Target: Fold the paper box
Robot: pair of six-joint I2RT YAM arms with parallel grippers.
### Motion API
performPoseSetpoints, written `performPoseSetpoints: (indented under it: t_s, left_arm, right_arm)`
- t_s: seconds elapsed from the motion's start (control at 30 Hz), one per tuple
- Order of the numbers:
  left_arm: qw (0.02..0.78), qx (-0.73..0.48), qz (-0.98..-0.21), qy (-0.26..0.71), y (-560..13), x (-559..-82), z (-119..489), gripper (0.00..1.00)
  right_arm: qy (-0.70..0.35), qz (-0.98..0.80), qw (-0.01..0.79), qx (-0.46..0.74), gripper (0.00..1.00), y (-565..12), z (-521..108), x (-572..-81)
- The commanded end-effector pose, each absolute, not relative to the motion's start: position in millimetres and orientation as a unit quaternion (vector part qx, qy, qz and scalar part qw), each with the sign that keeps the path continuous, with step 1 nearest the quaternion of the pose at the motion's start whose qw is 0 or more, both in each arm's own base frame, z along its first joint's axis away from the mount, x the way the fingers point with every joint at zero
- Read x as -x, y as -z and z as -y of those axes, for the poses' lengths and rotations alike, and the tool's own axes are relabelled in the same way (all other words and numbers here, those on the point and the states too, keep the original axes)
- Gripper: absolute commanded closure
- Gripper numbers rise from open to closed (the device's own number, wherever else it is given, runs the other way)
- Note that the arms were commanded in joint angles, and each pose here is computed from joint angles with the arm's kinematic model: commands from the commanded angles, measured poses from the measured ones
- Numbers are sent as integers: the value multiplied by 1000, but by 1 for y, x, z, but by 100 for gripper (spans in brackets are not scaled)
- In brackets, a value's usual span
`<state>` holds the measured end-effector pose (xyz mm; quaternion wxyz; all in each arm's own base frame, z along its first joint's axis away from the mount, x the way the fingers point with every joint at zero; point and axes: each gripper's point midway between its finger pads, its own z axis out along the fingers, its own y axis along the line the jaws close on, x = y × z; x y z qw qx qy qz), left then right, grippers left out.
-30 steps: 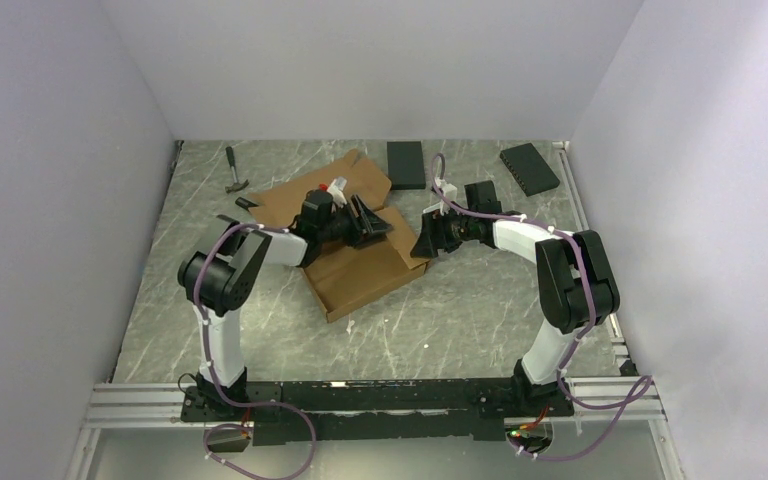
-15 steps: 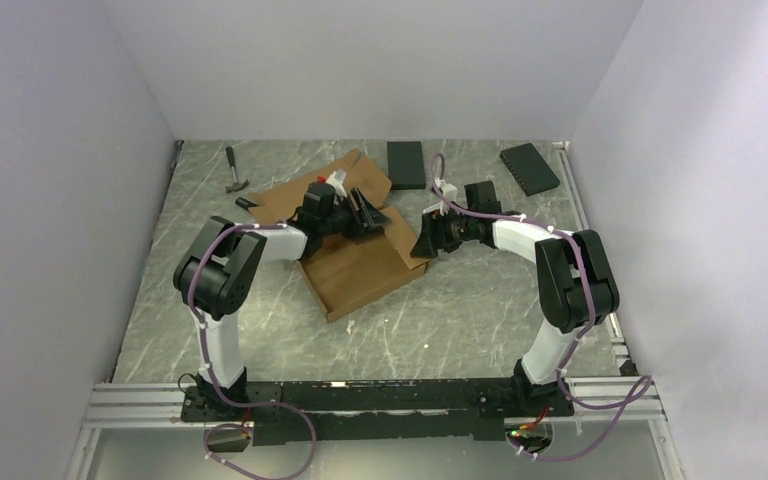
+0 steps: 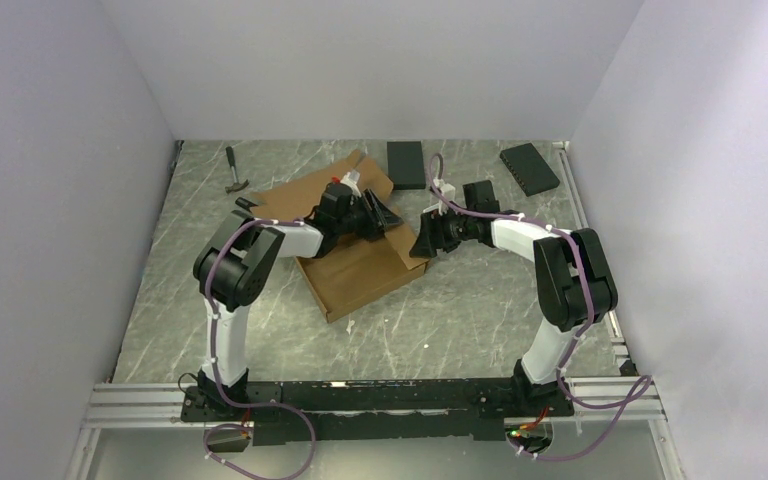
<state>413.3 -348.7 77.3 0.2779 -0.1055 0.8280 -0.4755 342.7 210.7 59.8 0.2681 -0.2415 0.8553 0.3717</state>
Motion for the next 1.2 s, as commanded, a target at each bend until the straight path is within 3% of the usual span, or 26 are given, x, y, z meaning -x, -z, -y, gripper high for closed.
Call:
performPoseSetpoints:
  t_s: [0.0,0.13,0.27,0.8,1.0,1.17]
  left_arm:
    - [306,118,-799,504,-96,-425,360,51]
    - [311,120,-790,514,-100,-427,367,59]
    - [314,123,-790,512,-99,-425,368,76]
    - [301,124,-825,462,-69,-408,350,94]
    - [299,123,-829,457,-60,-407,349,95]
    - [303,121,-818,474,-61,-409,348,78]
  right_arm:
    - [-362,-847,291,260,31,-67,-216,-355]
    - [-357,-849,290,262,32,-65,-217,-356]
    - [-349,-851,294,260,32,-65,-216,-358]
    - [-331,-857,312,244,32,-66,-212,-370]
    - [-322,-861,315,236,32,-63,-210,-375]
    - [-312,-863,315,243,35,-60,-212,-374]
